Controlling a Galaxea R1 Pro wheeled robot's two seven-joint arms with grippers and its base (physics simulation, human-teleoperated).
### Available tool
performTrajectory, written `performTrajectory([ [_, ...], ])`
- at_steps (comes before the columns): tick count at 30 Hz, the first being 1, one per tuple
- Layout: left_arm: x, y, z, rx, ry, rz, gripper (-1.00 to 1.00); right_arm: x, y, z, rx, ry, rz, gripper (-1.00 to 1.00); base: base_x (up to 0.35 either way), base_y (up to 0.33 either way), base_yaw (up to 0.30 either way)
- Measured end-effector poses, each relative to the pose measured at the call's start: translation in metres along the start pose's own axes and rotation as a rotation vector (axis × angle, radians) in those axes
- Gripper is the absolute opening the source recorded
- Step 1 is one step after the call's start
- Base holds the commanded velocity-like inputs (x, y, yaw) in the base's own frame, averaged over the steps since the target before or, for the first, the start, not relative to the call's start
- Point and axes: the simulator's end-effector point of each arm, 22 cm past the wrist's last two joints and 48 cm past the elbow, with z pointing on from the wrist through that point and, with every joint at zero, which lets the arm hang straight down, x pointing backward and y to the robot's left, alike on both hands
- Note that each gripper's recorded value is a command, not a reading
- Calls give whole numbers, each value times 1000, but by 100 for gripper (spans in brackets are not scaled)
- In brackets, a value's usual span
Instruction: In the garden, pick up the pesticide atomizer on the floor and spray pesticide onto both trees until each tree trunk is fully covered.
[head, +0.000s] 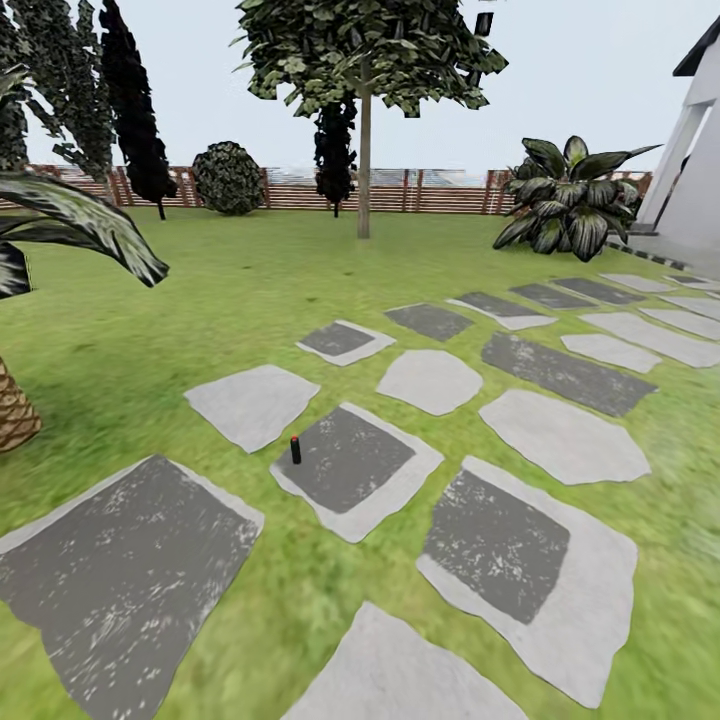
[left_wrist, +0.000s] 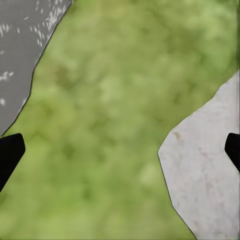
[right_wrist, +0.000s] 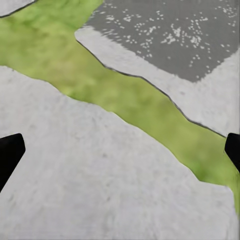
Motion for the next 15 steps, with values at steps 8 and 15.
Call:
performTrajectory([
  [8, 0, 0, 0, 0, 0, 0, 100, 0, 0, 0, 0, -1, 0, 100, 295, -143, 0],
  [15, 0, 0, 0, 0, 0, 0, 100, -1, 0, 0, -1, -1, 0, 100, 294, -145, 0],
])
